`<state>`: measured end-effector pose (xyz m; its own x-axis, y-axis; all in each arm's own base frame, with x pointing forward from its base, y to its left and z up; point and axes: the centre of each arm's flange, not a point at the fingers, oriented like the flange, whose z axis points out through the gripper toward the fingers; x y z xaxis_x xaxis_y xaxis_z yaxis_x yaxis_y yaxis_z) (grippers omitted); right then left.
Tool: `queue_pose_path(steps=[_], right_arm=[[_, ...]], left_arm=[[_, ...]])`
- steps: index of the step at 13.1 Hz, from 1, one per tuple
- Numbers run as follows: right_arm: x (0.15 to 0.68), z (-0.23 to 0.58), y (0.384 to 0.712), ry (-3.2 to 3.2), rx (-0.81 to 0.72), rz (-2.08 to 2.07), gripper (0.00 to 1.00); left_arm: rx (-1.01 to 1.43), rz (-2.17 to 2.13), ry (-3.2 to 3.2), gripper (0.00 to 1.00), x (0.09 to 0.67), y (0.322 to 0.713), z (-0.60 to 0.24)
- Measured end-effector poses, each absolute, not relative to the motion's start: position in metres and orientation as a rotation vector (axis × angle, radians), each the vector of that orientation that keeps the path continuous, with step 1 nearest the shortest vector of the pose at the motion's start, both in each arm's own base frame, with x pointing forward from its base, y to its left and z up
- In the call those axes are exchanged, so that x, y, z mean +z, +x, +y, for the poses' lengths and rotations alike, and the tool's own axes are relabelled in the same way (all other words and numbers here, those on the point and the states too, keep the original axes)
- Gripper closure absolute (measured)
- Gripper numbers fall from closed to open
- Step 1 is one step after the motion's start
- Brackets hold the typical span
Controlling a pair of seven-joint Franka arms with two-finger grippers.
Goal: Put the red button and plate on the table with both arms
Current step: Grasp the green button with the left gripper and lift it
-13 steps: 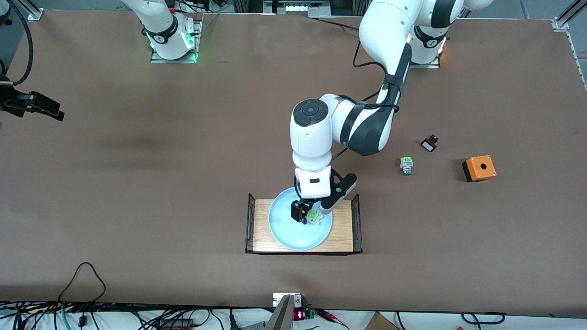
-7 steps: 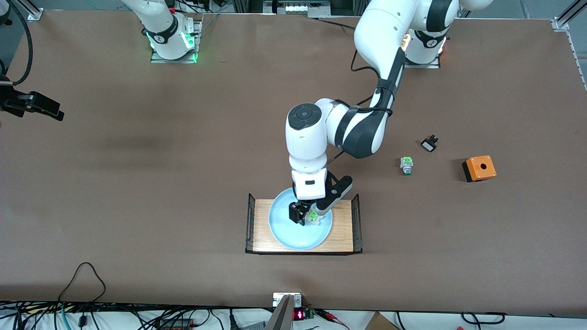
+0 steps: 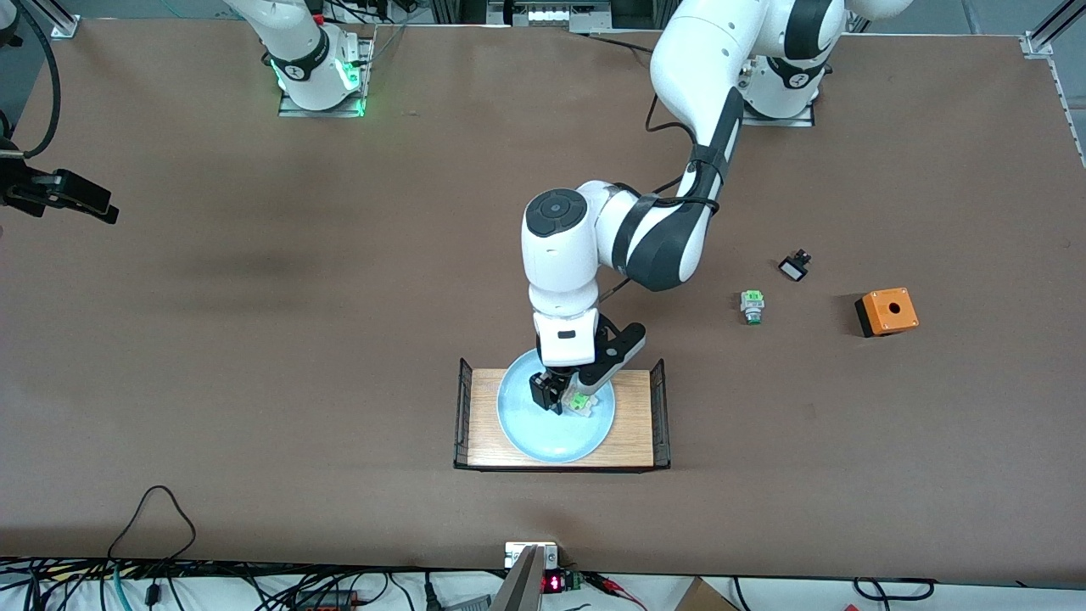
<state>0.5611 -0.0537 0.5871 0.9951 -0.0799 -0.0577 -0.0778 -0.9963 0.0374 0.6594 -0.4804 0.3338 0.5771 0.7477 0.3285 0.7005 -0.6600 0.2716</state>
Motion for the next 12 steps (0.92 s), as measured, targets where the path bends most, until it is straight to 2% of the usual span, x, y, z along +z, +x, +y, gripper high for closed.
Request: queue_pose_path(steps=[1,3,4,5,9,12], right_arm=[[0.587,-0.054,0.561,3.103,-0.092,-0.123,0.00],[0.587,-0.054,0.561,3.103,-0.092,-0.123,0.00],[0.587,-0.054,0.561,3.103,-0.092,-0.123,0.00],[0.587,-0.054,0.561,3.103,-0.092,-0.123,0.00],[0.587,-0.054,0.561,3.103,-0.092,-0.124,0.00],[0.587,-0.054,0.561,3.103,-0.092,-0.124,0.00]], left_arm=[[0.642,1.243,2.688,0.25,0.333,0.659,-0.481],[0.646,1.244,2.688,0.47,0.332,0.659,-0.481],[0.647,1.245,2.688,0.48,0.332,0.659,-0.481],[0.650,1.244,2.685,0.56,0.333,0.659,-0.482],[0.661,1.246,2.679,0.56,0.336,0.661,-0.481],[0.693,1.258,2.652,0.56,0.359,0.664,-0.477]])
